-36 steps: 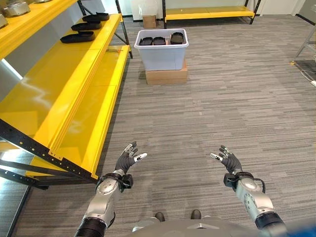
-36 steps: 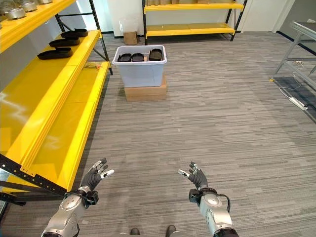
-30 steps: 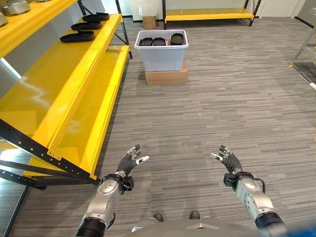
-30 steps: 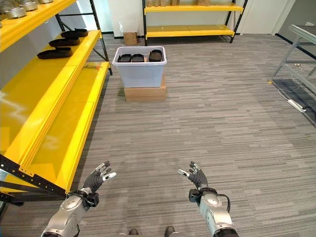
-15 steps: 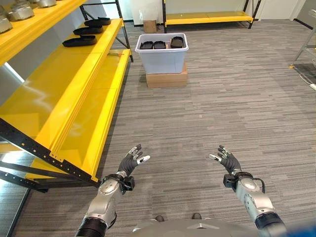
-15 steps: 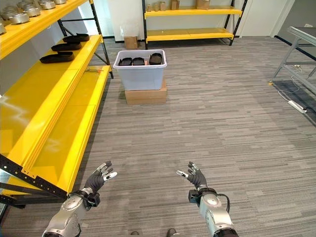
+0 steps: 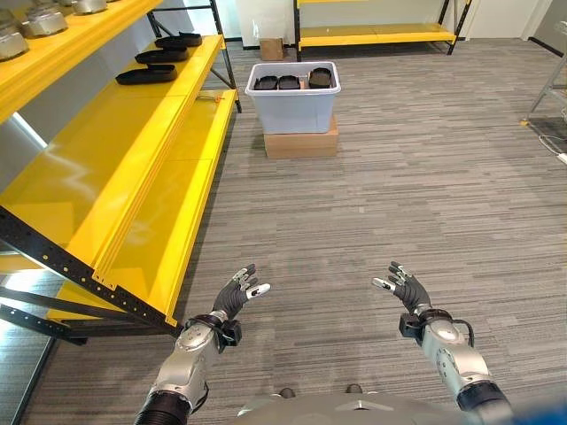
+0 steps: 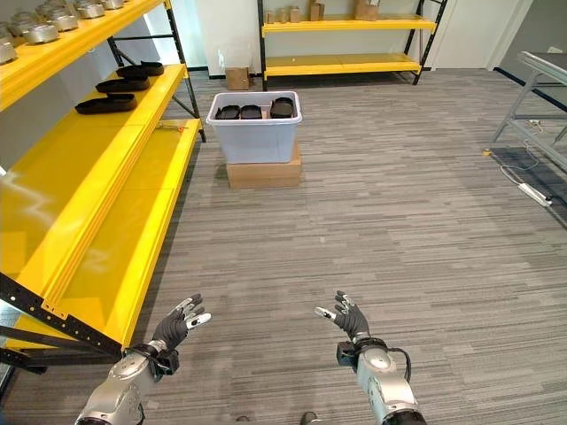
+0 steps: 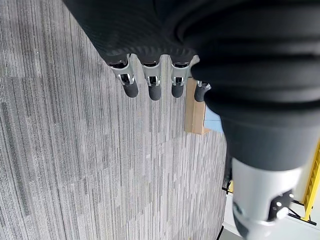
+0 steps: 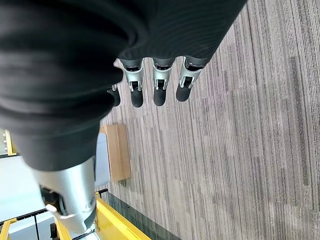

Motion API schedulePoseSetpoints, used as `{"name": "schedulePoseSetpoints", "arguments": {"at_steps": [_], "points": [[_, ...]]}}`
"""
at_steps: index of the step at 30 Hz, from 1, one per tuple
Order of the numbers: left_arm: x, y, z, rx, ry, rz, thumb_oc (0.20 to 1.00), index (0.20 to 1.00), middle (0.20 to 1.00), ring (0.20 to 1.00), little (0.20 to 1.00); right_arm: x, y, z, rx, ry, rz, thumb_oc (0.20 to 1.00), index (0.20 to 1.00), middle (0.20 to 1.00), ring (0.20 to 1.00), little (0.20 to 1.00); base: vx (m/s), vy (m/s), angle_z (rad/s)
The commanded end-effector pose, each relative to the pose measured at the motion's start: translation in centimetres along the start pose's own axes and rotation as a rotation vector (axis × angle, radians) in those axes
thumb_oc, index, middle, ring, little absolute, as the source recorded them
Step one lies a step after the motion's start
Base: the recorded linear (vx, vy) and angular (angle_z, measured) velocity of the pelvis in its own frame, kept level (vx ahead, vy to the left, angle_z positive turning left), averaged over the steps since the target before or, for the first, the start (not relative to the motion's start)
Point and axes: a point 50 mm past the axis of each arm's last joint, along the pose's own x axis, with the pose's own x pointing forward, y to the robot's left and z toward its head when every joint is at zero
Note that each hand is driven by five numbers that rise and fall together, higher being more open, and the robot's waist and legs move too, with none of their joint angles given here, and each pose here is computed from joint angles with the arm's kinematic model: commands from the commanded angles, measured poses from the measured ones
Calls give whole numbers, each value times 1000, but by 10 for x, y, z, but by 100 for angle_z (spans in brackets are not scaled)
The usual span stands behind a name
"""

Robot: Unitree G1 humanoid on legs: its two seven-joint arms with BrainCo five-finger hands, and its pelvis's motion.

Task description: Move parts from the plastic box to the shelf.

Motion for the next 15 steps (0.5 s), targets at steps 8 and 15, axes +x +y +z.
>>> {"name": "schedulePoseSetpoints", "arguments": {"at_steps": [8, 15], "points": [[16, 1, 31, 81, -93, -7, 1000, 1000, 1000, 1000, 1000, 4, 6, 39, 13, -192, -34, 1000, 1000, 1000, 1000, 1000, -15, 226, -1], [13, 0, 28, 105, -98, -7, 1000, 1000, 1000, 1000, 1000, 1, -8, 37, 8, -210, -66, 1000, 1000, 1000, 1000, 1000, 188, -66, 4]]}}
